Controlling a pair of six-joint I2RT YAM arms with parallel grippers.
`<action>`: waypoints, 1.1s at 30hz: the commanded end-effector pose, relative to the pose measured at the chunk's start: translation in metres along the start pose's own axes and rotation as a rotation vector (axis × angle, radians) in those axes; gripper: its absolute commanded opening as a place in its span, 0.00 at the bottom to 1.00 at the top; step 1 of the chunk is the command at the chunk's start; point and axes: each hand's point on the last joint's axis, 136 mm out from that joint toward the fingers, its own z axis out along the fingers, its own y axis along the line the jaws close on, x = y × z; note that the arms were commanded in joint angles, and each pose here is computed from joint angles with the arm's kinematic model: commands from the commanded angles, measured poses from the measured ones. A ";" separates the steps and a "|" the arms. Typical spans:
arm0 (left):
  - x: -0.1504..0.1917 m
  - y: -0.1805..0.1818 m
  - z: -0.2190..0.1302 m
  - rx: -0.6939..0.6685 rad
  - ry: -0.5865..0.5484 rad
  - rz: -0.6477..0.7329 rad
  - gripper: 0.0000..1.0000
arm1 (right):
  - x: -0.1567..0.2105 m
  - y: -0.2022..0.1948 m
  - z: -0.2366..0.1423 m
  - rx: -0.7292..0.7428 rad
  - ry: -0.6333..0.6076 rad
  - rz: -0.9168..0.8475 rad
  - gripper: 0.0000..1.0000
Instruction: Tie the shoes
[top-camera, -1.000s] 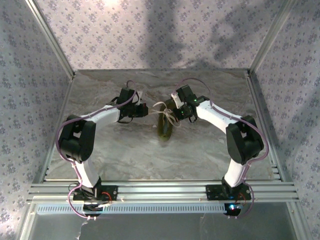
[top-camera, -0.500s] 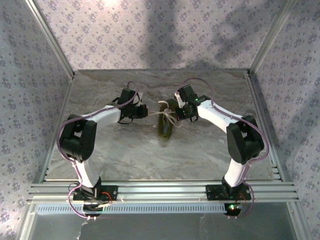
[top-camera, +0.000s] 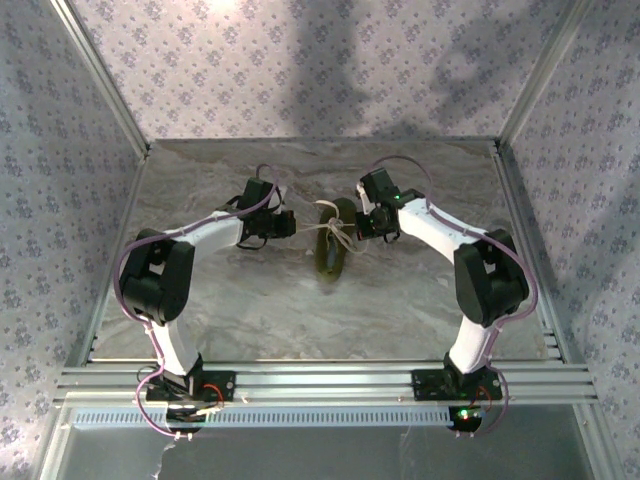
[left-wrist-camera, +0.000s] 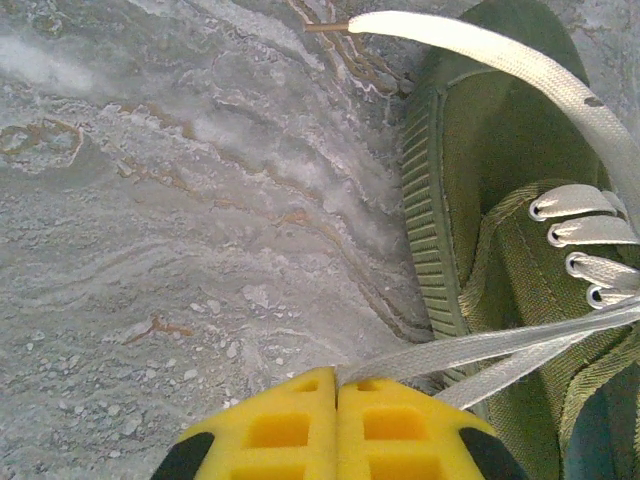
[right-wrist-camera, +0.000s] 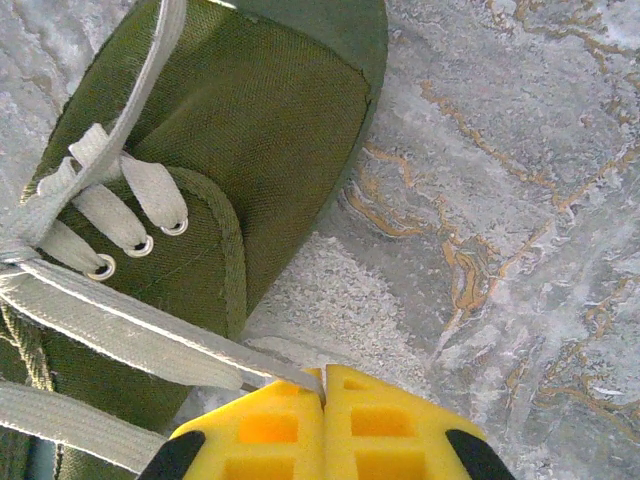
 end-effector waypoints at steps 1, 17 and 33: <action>0.019 0.056 0.001 -0.215 0.049 -0.062 0.00 | 0.024 -0.057 0.000 0.201 0.112 0.092 0.00; -0.034 -0.052 -0.065 0.156 -0.188 0.066 0.99 | -0.045 0.011 -0.091 0.085 -0.216 -0.067 0.74; -0.011 0.067 -0.207 -0.398 -0.809 0.070 0.99 | -0.015 -0.094 -0.192 0.258 -0.789 0.385 1.00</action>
